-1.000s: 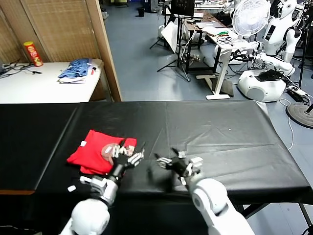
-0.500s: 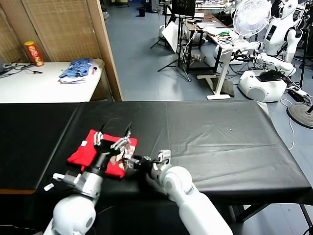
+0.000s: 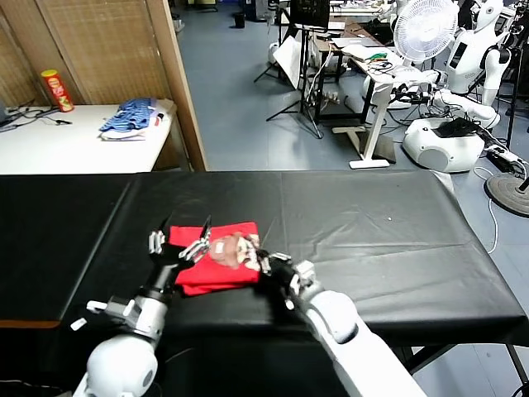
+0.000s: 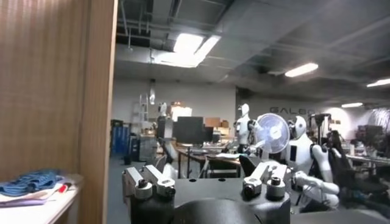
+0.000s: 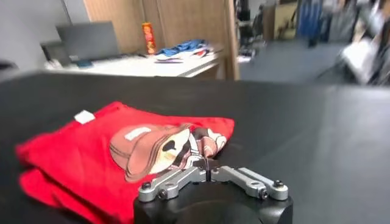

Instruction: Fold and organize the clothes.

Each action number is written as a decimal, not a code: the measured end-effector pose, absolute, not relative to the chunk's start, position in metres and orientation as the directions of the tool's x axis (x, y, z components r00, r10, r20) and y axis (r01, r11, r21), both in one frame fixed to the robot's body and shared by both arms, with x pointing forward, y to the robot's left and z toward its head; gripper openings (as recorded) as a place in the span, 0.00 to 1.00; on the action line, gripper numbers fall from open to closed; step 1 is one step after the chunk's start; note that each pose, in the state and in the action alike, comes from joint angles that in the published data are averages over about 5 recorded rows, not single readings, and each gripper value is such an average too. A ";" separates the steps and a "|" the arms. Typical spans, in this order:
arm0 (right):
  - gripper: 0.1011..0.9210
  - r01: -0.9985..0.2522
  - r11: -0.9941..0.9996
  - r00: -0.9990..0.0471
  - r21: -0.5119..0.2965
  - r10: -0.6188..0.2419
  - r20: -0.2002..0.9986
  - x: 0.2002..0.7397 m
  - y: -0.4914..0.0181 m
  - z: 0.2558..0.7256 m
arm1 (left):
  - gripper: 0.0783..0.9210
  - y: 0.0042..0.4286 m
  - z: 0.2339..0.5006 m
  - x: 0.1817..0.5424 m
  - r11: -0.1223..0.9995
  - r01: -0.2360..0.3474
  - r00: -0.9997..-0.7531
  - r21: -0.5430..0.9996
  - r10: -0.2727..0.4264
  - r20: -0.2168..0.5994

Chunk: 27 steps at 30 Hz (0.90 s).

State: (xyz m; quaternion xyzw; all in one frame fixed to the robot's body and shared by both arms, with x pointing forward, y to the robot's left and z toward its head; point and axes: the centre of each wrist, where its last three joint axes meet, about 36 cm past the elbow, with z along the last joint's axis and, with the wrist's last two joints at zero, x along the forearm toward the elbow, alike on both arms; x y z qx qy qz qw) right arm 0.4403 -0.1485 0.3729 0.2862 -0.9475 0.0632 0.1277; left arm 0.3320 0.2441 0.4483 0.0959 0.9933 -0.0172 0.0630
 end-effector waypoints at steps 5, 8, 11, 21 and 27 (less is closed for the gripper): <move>0.42 -0.509 0.848 -0.857 -0.149 -0.481 0.186 0.412 -0.187 0.372 | 0.85 0.250 0.433 0.328 0.986 0.167 -0.982 -0.009 0.166 -0.087; 0.62 -0.454 0.874 -0.890 -0.172 -0.439 0.121 0.391 -0.200 0.378 | 0.85 0.252 0.423 0.323 0.987 0.158 -0.985 -0.001 0.158 -0.070; 0.78 -0.392 0.903 -0.920 -0.177 -0.383 0.086 0.369 -0.208 0.385 | 0.85 0.253 0.420 0.316 0.991 0.133 -0.991 -0.016 0.133 -0.014; 0.85 -0.226 0.964 -0.967 -0.142 -0.206 0.147 0.283 -0.225 0.399 | 0.85 0.260 0.429 0.283 0.999 0.033 -0.987 -0.037 0.038 0.154; 0.85 -0.138 0.984 -0.969 -0.111 -0.111 0.221 0.239 -0.219 0.414 | 0.85 0.268 0.425 0.251 0.997 0.067 -0.969 -0.047 0.076 0.236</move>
